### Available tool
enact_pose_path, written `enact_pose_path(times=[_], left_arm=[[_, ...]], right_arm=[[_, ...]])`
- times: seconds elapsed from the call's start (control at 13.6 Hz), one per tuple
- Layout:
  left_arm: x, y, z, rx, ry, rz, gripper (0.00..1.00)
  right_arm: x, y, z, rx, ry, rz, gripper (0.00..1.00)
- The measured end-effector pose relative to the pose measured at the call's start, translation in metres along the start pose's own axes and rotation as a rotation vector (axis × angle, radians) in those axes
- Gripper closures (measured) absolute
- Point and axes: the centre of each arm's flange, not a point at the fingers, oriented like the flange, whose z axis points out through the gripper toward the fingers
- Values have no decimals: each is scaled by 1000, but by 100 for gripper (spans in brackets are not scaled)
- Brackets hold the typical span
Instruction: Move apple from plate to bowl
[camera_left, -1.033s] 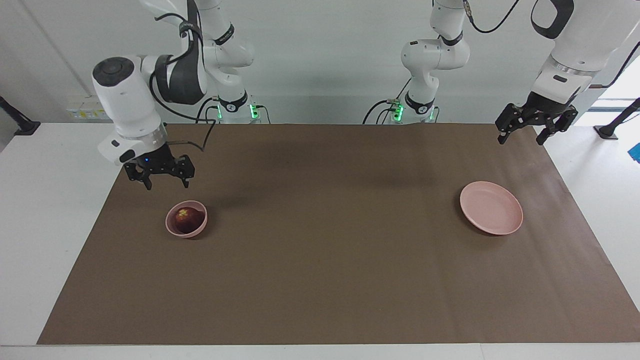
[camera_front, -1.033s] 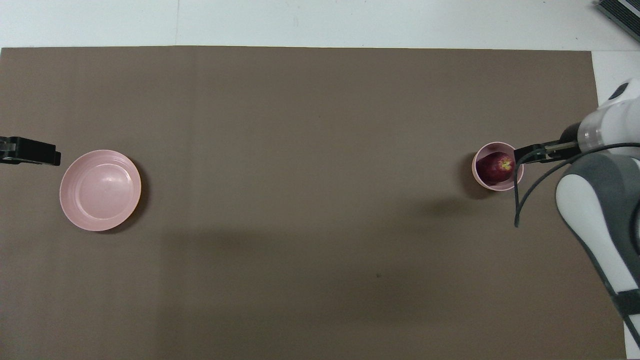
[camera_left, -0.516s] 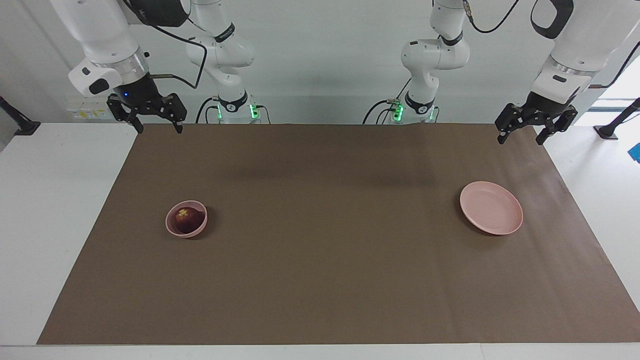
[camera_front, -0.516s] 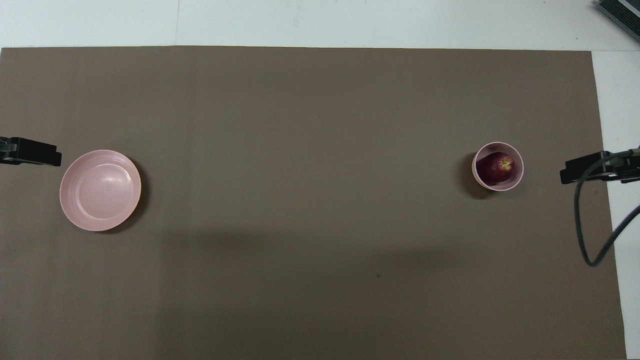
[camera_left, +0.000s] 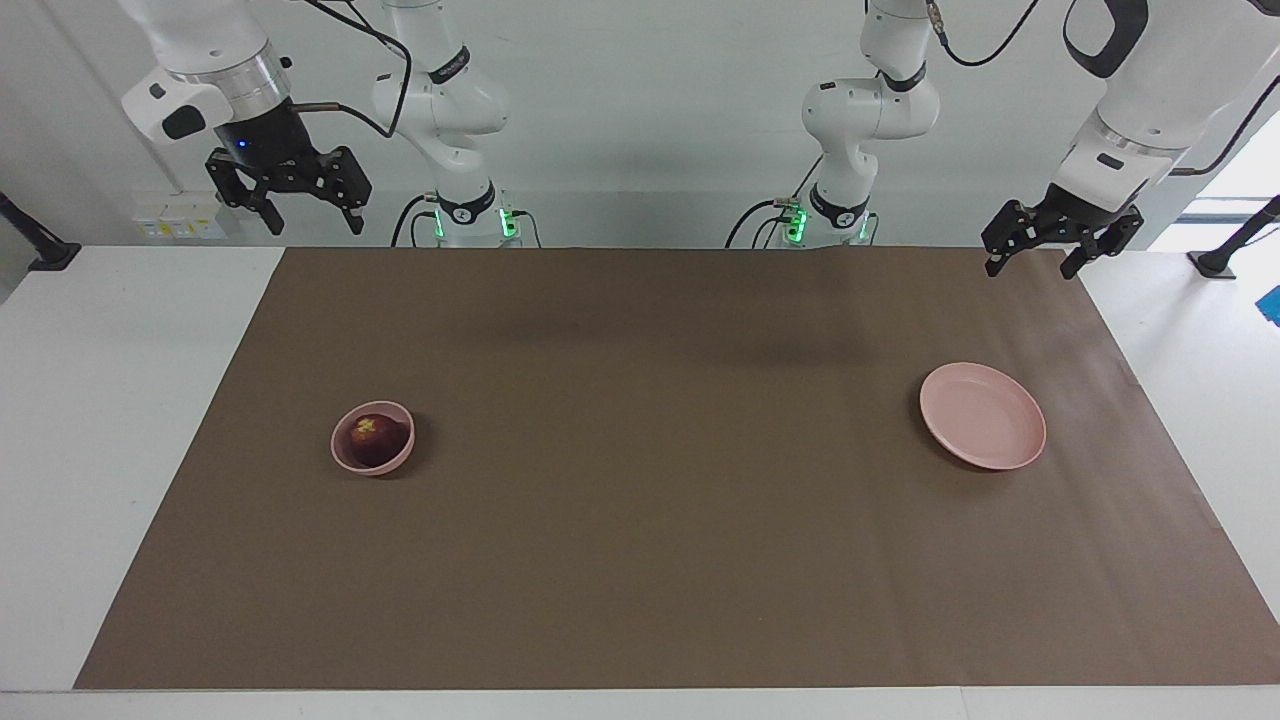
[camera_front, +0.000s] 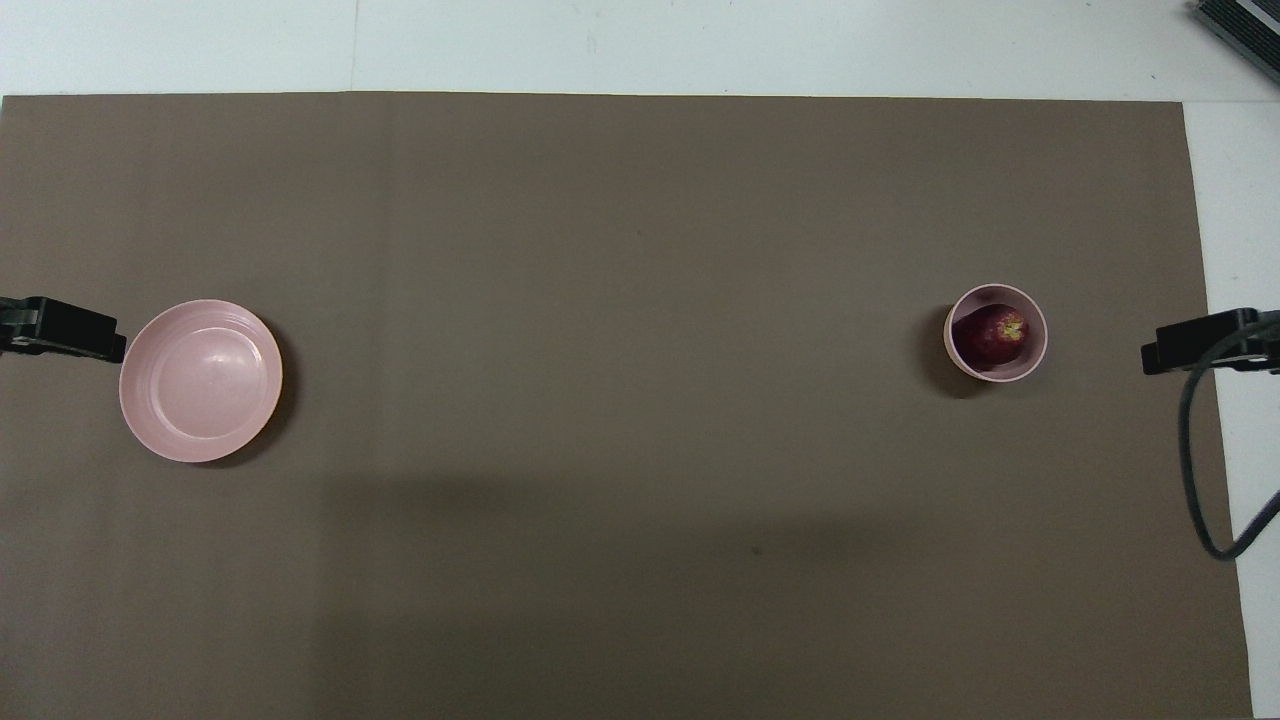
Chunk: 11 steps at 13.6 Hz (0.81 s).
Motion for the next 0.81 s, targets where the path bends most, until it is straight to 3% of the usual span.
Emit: enact_pose_path(times=[0.3,0.81], left_arm=[[6,0,-3,1,3,13,0],[6,0,-3,0,0,19,0]], right_arm=[[0,4,0,-49,0,2,0],[-1,4,-2,-52,3,3,0]])
